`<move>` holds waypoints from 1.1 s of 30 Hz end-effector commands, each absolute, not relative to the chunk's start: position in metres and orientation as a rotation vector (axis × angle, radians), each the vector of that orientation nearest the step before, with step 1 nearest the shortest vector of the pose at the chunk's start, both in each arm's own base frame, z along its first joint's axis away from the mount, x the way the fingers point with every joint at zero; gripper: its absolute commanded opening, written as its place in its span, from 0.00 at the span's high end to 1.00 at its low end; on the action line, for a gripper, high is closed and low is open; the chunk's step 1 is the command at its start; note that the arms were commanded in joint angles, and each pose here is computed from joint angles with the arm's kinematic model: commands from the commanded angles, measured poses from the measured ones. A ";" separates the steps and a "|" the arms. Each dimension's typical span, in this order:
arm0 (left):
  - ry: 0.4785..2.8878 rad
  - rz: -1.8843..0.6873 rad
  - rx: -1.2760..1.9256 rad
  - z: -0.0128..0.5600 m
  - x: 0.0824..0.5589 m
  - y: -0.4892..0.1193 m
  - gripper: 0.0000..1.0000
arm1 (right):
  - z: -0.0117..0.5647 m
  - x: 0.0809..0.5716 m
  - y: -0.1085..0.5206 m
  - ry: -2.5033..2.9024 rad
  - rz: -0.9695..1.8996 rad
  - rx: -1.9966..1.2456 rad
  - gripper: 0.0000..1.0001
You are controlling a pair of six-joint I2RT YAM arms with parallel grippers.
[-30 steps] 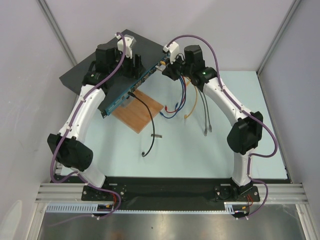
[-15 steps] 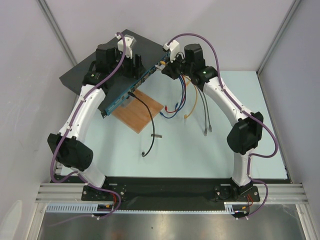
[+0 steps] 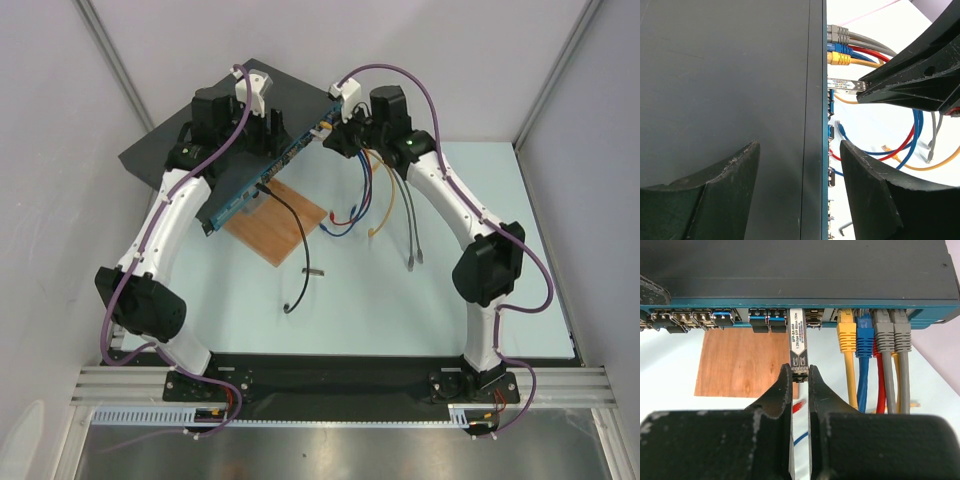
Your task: Insert the plug into the switch port
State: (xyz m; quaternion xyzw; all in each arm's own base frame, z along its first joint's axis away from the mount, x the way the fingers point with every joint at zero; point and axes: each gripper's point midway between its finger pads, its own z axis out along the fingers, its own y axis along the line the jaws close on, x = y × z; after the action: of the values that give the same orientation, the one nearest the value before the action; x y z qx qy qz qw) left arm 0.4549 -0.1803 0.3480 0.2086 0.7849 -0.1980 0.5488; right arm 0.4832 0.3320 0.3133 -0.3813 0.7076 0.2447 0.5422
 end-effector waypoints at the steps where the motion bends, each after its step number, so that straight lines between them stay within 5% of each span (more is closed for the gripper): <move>1: 1.792 -0.485 0.491 0.374 0.455 -0.181 0.29 | 0.350 0.486 0.358 1.529 0.667 -0.890 1.00; 21: 1.799 -0.496 0.491 0.371 0.455 -0.184 0.29 | 0.355 0.513 0.339 1.499 0.429 -0.851 1.00; 33: 1.802 -0.495 0.491 0.369 0.456 -0.183 0.29 | 0.363 0.492 0.375 1.418 0.649 -0.946 1.00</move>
State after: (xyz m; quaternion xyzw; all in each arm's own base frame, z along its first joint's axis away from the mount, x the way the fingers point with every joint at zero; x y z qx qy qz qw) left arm 0.4553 -0.1813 0.3460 0.2098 0.7857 -0.2002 0.5464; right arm 0.4936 0.3462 0.3197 -0.3950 0.6839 0.2447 0.5625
